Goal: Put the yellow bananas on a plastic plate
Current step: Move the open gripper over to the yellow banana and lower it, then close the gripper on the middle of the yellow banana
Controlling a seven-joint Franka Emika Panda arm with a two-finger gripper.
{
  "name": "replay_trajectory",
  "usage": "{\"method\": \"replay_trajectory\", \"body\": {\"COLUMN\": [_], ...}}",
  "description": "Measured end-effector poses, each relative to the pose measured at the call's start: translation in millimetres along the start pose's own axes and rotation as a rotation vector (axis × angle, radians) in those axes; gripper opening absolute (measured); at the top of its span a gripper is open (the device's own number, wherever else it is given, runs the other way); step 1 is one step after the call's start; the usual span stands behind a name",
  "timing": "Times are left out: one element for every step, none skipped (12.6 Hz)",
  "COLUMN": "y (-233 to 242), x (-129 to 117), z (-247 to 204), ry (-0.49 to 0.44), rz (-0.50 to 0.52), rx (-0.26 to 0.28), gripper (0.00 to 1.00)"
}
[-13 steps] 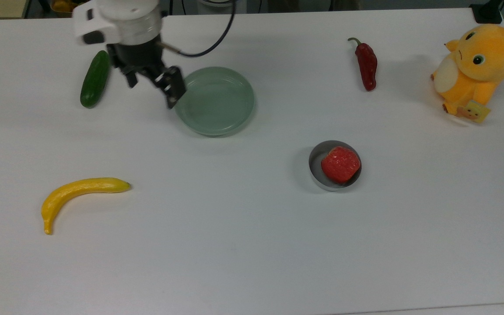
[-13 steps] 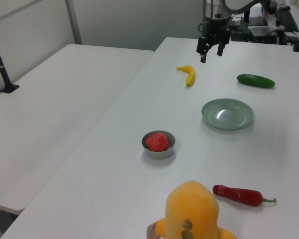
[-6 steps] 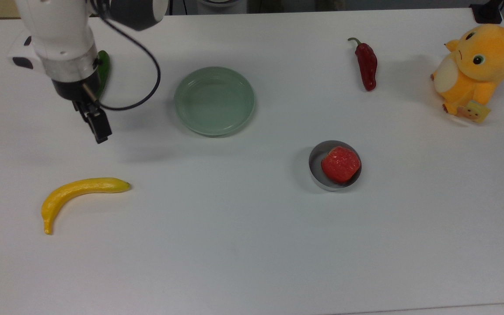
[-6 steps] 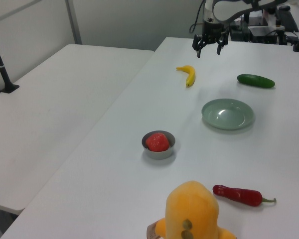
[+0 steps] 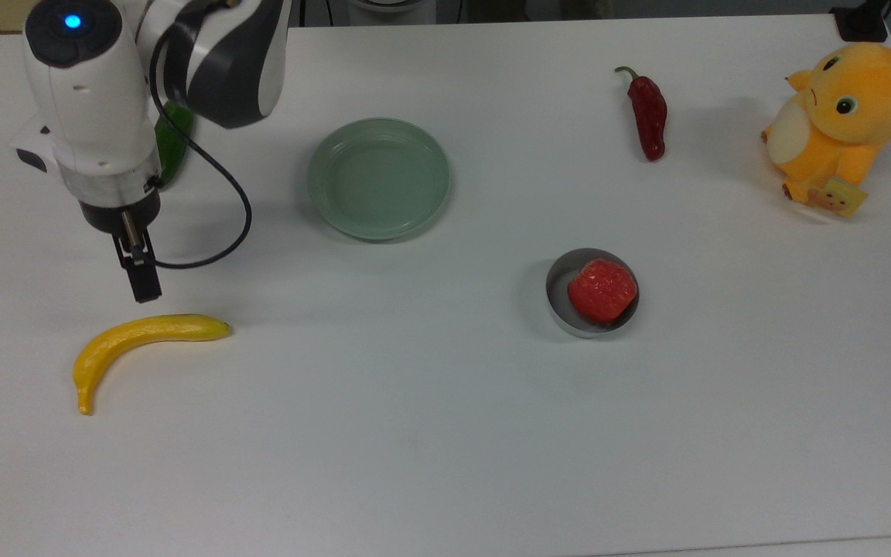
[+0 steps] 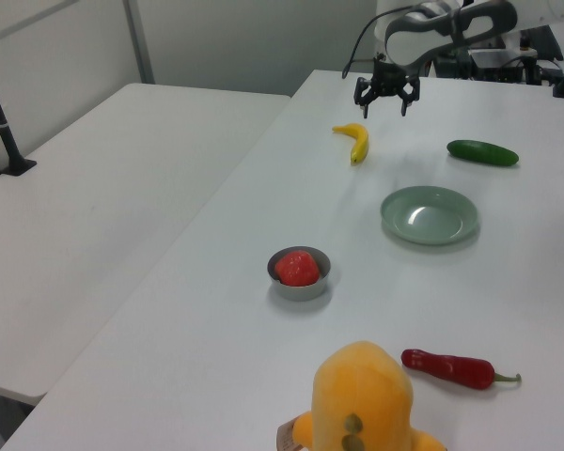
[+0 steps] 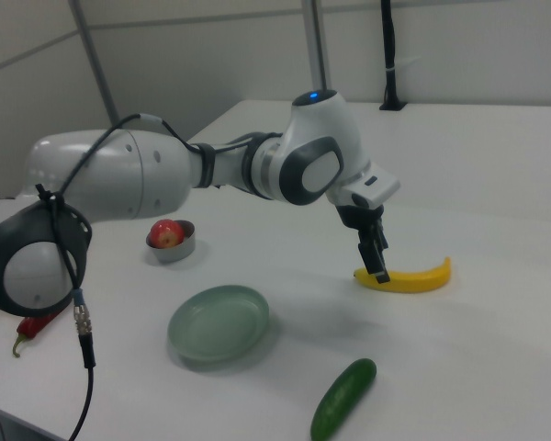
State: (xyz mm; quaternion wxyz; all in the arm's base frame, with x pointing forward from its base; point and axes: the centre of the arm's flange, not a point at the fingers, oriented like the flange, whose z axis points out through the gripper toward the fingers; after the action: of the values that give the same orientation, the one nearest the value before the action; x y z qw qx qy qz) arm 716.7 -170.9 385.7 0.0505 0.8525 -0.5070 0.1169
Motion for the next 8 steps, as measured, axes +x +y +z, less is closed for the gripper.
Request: {"method": "replay_trajectory", "body": {"y": [-5, -10, -15, -19, -23, -25, -26, -27], "x": [0, -1, -1, -2, -2, -2, -2, -2], "z": [10, 18, 25, 31, 36, 40, 42, 42], "ry": [0.013, 0.025, 0.034, 0.039, 0.046, 0.053, 0.056, 0.062], "rz": [0.019, 0.031, 0.036, 0.035, 0.032, 0.029, 0.028, 0.027], "rx": [0.007, 0.013, 0.017, 0.017, 0.020, 0.025, 0.026, 0.032], "gripper": [1.00, 1.00, 1.00, 1.00, 1.00, 1.00, 1.00, 1.00]}}
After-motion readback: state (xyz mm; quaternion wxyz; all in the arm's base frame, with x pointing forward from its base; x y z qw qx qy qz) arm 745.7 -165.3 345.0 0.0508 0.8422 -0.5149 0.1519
